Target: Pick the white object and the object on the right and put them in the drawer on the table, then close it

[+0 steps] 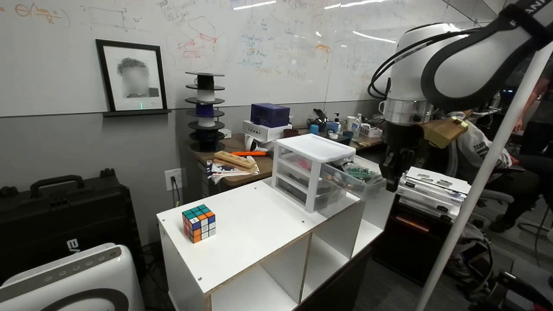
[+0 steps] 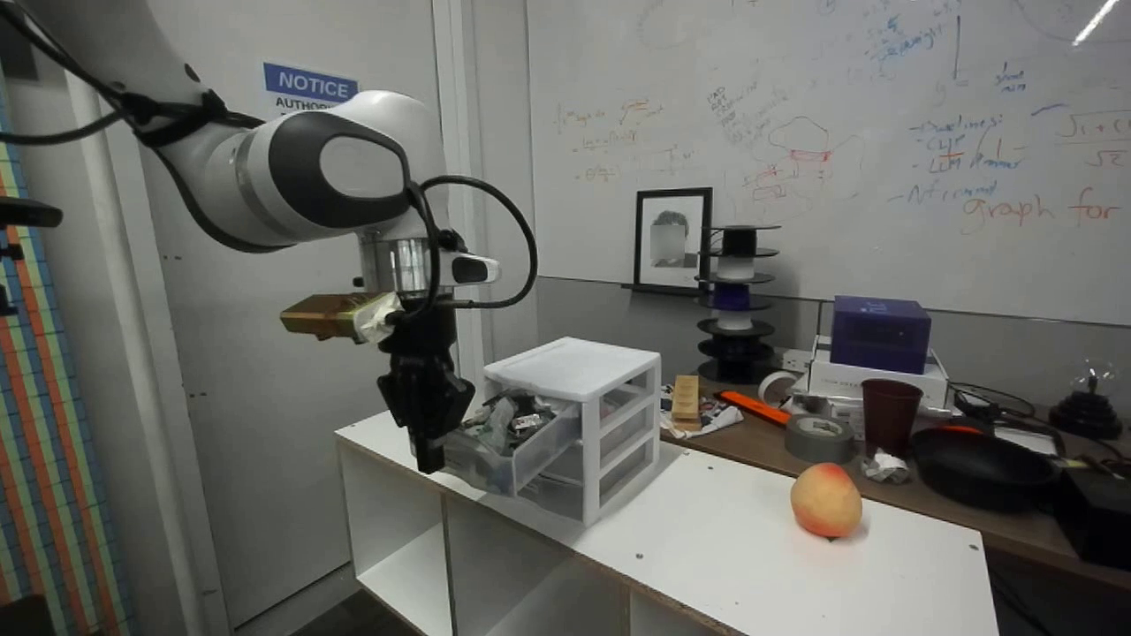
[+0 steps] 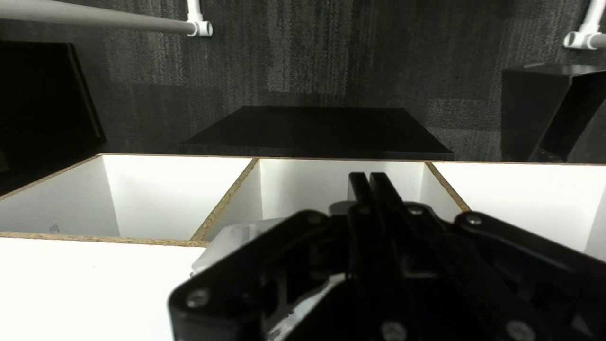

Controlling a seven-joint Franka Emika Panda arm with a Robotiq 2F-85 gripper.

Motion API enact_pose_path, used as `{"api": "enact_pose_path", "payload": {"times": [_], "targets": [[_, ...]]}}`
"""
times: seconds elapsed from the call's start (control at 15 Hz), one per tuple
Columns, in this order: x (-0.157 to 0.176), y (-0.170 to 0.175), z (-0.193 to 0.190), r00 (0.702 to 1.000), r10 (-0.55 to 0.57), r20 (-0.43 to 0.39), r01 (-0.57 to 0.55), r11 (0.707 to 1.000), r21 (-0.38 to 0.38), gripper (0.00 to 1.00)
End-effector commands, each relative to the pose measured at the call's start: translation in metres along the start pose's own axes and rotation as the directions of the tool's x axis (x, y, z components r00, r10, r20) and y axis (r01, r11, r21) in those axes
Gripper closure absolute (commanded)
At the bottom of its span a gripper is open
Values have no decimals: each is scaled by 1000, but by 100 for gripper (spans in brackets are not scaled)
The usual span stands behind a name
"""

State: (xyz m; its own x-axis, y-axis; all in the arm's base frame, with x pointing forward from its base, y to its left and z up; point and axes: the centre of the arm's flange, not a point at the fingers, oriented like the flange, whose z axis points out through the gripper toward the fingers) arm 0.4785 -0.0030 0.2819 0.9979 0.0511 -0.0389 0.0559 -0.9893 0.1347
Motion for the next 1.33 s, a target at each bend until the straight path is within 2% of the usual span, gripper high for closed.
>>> {"api": "enact_pose_path", "payload": {"times": [0.0, 0.27, 0.33, 0.67, 0.87, 1.27], "targets": [[27, 2, 3, 999, 12, -33, -15, 996, -92, 89], [30, 0, 5, 995, 24, -92, -38, 988, -150, 90], [44, 3, -7, 994, 23, -106, -40, 987, -157, 91], [71, 16, -28, 972, 71, -225, -104, 985, -140, 90], [84, 25, -31, 964, 90, -250, -127, 982, -137, 91], [89, 23, -24, 968, 78, -238, -107, 988, -113, 91]]}}
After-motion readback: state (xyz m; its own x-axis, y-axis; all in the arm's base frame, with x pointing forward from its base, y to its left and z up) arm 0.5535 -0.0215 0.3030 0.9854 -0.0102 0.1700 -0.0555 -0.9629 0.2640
